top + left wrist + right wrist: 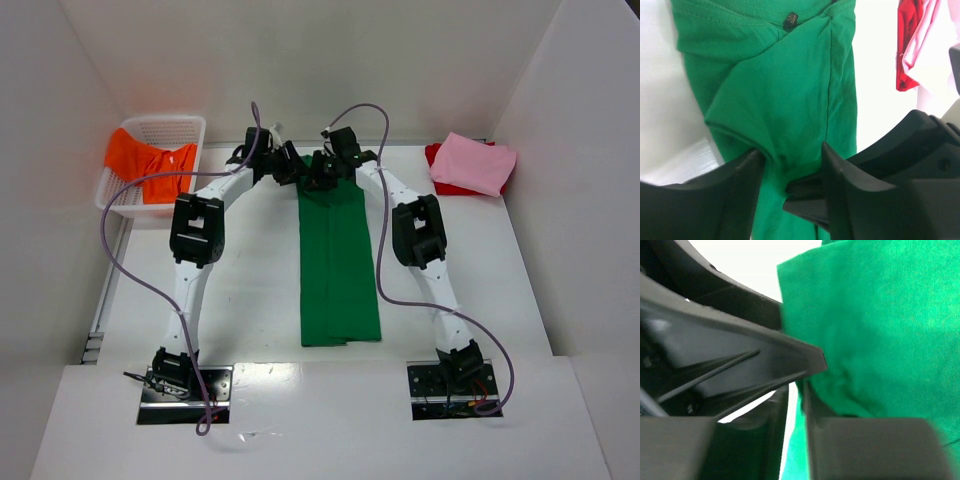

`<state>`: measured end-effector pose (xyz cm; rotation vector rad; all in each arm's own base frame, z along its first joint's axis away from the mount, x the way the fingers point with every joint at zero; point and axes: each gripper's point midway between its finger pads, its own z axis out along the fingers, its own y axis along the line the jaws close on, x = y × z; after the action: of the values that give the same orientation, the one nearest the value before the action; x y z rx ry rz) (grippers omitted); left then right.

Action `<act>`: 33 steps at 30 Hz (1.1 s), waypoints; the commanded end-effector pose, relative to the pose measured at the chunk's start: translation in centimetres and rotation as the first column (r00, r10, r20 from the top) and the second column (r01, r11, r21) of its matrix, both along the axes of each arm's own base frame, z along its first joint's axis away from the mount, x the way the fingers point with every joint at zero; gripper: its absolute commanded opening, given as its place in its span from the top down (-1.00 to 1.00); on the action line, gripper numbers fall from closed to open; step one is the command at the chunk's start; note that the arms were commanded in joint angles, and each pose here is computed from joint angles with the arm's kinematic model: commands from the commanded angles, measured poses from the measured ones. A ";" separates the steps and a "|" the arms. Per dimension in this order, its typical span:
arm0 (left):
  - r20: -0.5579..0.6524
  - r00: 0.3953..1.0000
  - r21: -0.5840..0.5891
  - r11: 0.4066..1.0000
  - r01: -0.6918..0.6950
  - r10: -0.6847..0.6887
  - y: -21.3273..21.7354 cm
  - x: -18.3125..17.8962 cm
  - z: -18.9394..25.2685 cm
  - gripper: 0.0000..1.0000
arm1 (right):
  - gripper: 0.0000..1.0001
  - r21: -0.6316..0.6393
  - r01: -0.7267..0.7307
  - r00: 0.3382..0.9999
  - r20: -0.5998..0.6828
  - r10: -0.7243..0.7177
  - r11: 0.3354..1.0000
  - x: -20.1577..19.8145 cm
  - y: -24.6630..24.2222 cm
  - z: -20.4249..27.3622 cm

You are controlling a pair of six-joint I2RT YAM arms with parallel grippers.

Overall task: Fold and stack the t-shirts
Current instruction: Rotate the tshirt 90 degrees

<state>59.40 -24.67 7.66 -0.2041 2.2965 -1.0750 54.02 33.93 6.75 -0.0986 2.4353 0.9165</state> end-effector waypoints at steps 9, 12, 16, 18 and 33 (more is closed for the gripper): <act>-0.011 1.000 -0.013 0.999 -0.030 0.030 0.2 0.3 -0.7 0.37 | -0.13 0.042 0.011 0.997 0.074 -0.014 0.999 -0.6 0.4 6.2; -0.014 0.999 -0.008 0.999 -0.052 0.052 1.3 0.7 -0.9 0.38 | -0.16 0.066 0.027 0.990 0.136 -0.036 0.997 -0.9 -0.7 9.8; -0.017 0.997 -0.006 0.997 -0.071 0.071 2.4 1.0 -1.3 0.38 | -0.16 0.084 0.120 0.979 0.154 -0.132 0.989 -0.1 -5.0 10.9; -0.017 0.997 -0.008 0.997 -0.079 0.079 3.0 1.2 -1.2 0.38 | -0.16 0.097 0.140 0.977 0.148 -0.153 0.985 0.1 -6.4 11.2; -0.014 0.998 0.031 0.998 -0.053 0.053 3.6 1.8 -2.2 0.32 | 0.24 -0.053 0.160 0.986 0.052 -0.157 0.986 -0.1 -8.6 1.7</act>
<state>60.46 -20.67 4.85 -0.3183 2.3242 -1.0210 54.73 24.00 11.61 0.1094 2.3359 0.7945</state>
